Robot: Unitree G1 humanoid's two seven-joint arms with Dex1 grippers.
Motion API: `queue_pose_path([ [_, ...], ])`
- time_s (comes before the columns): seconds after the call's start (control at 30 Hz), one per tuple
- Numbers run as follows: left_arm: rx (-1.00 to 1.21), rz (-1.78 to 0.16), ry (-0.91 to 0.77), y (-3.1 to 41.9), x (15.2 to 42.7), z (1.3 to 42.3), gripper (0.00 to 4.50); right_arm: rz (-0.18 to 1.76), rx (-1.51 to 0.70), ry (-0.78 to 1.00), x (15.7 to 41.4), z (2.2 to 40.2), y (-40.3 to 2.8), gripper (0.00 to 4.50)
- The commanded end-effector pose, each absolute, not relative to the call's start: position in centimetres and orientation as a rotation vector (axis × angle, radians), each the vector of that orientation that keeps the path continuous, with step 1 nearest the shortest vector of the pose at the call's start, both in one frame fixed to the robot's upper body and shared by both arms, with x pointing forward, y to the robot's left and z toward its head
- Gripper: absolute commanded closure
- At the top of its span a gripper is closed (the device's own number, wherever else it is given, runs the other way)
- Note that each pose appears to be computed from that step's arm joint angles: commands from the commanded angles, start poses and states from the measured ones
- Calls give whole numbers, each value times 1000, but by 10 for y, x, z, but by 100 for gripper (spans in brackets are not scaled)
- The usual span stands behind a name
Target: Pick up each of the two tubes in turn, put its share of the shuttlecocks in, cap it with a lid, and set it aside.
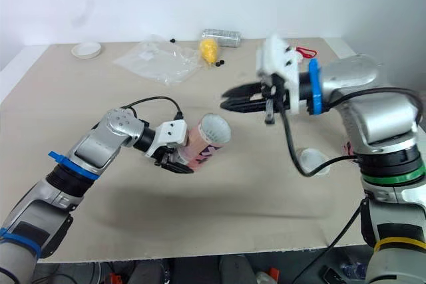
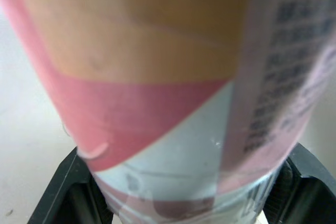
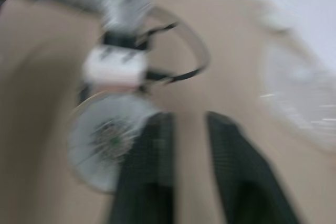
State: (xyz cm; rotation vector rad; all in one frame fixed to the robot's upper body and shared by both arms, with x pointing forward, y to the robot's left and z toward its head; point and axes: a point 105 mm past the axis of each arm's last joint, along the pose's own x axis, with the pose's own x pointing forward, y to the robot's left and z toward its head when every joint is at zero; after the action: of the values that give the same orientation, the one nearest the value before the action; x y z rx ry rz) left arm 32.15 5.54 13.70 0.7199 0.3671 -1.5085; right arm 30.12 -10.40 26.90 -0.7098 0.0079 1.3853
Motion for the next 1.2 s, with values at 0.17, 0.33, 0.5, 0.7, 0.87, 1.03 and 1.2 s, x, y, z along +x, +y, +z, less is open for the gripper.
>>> queue_pose_path([
  [0.17, 753, -1517, 376, 55, 322, 145, 160, 1505, -1020, 56, 294, 260, -84, 442],
  [0.33, 738, -1528, 365, 50, 322, 146, 160, 1564, -1118, 125, 301, 238, -72, 442],
  [0.5, 730, -1529, 356, 47, 322, 147, 160, 1625, -1189, 170, 307, 220, -63, 442],
  [0.7, 715, -1521, 350, 47, 321, 148, 160, 1684, -1239, 187, 317, 202, -45, 442],
  [0.87, 704, -1511, 352, 48, 321, 147, 160, 1731, -1222, 176, 315, 200, -38, 442],
  [1.03, 688, -1493, 355, 52, 322, 143, 160, 1731, -1144, 129, 311, 226, -44, 442],
  [1.2, 678, -1470, 352, 58, 325, 136, 160, 1710, -1008, 89, 301, 258, -61, 442],
])
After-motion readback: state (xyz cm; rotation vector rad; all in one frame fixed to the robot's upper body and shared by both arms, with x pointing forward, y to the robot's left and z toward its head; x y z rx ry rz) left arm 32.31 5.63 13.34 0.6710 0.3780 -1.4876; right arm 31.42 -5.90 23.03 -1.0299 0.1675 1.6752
